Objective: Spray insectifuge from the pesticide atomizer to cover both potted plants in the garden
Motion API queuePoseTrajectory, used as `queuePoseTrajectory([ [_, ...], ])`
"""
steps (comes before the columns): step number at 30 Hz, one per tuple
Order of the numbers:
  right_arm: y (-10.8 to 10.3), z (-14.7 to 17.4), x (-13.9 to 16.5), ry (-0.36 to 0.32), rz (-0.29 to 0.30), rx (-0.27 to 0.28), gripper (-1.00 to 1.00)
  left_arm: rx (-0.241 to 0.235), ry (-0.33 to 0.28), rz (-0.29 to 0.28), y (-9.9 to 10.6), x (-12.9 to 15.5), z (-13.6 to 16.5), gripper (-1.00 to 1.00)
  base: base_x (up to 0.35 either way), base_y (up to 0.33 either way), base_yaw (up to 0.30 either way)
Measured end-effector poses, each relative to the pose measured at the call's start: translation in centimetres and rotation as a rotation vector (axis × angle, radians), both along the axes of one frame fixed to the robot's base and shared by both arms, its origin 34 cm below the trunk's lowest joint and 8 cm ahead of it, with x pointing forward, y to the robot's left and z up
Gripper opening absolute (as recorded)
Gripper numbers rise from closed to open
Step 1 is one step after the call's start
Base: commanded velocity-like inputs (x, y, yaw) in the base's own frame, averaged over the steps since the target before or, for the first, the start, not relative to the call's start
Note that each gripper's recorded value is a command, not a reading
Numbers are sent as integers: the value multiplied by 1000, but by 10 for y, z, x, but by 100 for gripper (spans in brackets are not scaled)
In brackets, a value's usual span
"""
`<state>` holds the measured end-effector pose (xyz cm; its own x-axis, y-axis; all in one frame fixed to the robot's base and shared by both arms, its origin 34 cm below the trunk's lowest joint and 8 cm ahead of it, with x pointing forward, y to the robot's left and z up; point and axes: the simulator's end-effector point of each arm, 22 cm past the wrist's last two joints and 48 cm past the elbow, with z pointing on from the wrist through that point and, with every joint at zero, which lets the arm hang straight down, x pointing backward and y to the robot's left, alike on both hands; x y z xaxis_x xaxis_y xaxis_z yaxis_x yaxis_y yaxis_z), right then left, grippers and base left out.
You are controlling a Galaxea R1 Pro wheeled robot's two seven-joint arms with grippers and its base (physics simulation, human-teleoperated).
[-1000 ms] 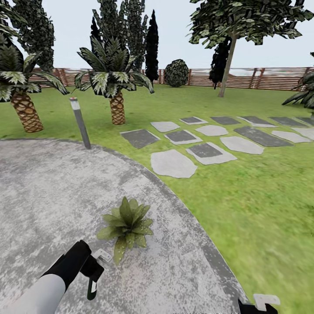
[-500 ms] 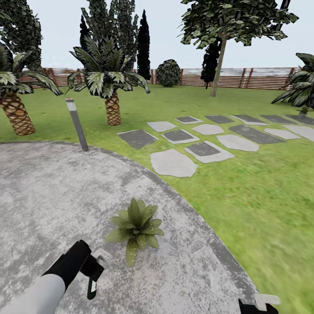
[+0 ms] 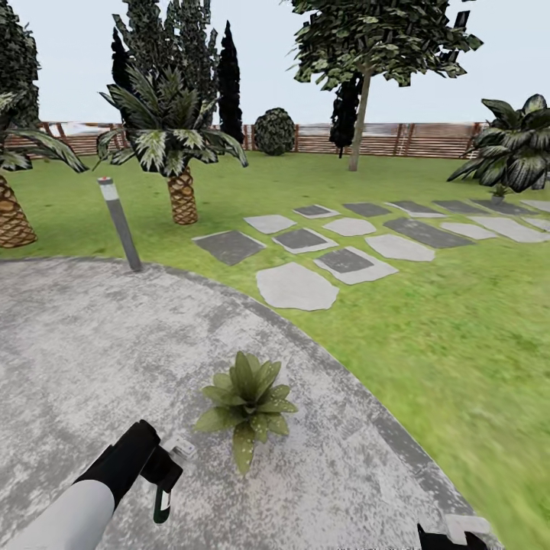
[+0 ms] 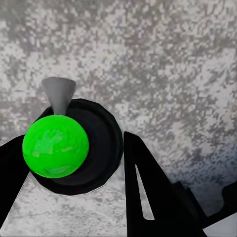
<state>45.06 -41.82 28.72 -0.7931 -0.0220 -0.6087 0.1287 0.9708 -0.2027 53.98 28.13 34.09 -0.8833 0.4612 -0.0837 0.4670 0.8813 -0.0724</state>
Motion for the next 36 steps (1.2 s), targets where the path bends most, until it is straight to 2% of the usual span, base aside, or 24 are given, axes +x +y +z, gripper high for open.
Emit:
queuePoseTrajectory([
  [10,0,3,2,-8,0,0,100,-3,-9,0,-1,2,4,-100,0,44,-179],
  [14,0,3,2,-8,0,0,100,-4,-9,2,-2,2,4,-100,0,291,-81],
  [25,0,3,2,-7,1,0,100,3,-2,0,1,0,2,-100,0,303,-250],
  [31,1,3,3,-10,1,1,100,11,20,-4,4,-11,-4,-100,0,303,-48],
  [36,1,3,3,-11,1,1,100,9,16,-3,3,-10,-3,-100,0,303,-209],
])
